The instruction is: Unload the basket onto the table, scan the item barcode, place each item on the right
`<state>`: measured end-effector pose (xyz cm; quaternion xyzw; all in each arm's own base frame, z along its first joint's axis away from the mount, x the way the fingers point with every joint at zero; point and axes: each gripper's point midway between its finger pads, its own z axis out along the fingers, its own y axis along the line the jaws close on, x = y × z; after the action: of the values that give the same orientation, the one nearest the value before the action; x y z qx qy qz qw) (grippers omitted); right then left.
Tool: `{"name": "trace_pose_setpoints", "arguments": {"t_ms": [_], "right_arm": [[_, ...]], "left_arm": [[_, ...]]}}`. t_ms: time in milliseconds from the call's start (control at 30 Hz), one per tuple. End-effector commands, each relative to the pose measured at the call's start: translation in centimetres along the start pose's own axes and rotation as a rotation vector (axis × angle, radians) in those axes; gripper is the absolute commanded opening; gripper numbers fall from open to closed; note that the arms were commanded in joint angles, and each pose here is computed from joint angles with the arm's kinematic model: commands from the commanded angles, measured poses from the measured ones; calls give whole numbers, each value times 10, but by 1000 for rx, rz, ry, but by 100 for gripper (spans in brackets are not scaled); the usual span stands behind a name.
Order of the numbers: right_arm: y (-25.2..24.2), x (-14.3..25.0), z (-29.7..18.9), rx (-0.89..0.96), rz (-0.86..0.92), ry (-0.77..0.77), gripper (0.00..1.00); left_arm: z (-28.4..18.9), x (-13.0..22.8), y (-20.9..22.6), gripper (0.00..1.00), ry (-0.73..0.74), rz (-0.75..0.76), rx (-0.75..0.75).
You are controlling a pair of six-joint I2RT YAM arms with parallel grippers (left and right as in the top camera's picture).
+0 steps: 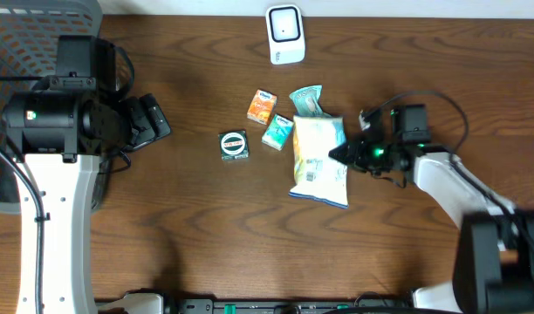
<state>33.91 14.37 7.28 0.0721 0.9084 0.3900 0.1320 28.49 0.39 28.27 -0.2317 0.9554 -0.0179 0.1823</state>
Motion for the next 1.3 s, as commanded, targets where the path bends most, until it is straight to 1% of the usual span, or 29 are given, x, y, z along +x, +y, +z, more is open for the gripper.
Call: {"name": "trace_pose_setpoints", "arguments": {"t_ms": [0, 200, 300, 333, 400, 467, 500, 533, 567, 633, 700, 800, 900, 967, 1033, 1067, 1100, 1133, 1200, 1267], "right_arm": [[11, -12, -19, 51, -71, -67, 1], [-41, 6, -17, 331, -46, -29, 1], [-61, 13, -13, 424, -33, -5, 5], [-66, 15, -10, 438, -26, 9, 9], [-73, 20, -4, 444, -11, 37, 38], [-78, 26, 2, 438, -6, 71, 55], [-81, 28, 4, 441, -6, 83, 69], [-82, 29, 5, 444, -2, 89, 79], [-84, 30, 6, 446, 1, 94, 86], [-84, 31, 7, 445, 5, 100, 94], [-84, 32, 7, 443, 7, 103, 96], [-84, 35, 10, 443, 5, 112, 97], [-83, 41, 22, 426, -5, 140, 97], [-84, 48, 35, 422, 7, 164, 93], [-88, 57, 50, 428, 8, 194, 77], [-91, 61, 56, 431, 9, 209, 67], [-94, 64, 61, 434, 19, 220, 52], [-94, 67, 65, 425, 30, 229, 30], [-90, 68, 69, 384, 40, 240, 1], [-82, 64, 69, 333, 44, 236, 1]], "left_arm": [[2, -1, 3, 98, 2, -8, -13], [2, -1, 3, 98, 2, -8, -13], [2, -1, 3, 98, 2, -8, -13], [2, -1, 3, 98, 2, -8, -13], [2, -1, 3, 98, 2, -8, -13], [2, -1, 3, 98, 2, -8, -13], [2, -1, 3, 98, 2, -8, -13], [2, -1, 3, 98, 2, -8, -13], [2, -1, 3, 98, 2, -8, -13], [2, -1, 3, 98, 2, -8, -13], [2, -1, 3, 98, 2, -8, -13], [2, -1, 3, 98, 2, -8, -13], [2, -1, 3, 97, 2, -8, -13], [2, -1, 3, 98, 2, -8, -13], [2, -1, 3, 98, 2, -8, -13], [2, -1, 3, 98, 2, -8, -13], [2, -1, 3, 98, 2, -8, -13], [2, -1, 3, 97, 2, -8, -13], [2, -1, 3, 98, 2, -8, -13], [2, -1, 3, 98, 2, -8, -13]]}}
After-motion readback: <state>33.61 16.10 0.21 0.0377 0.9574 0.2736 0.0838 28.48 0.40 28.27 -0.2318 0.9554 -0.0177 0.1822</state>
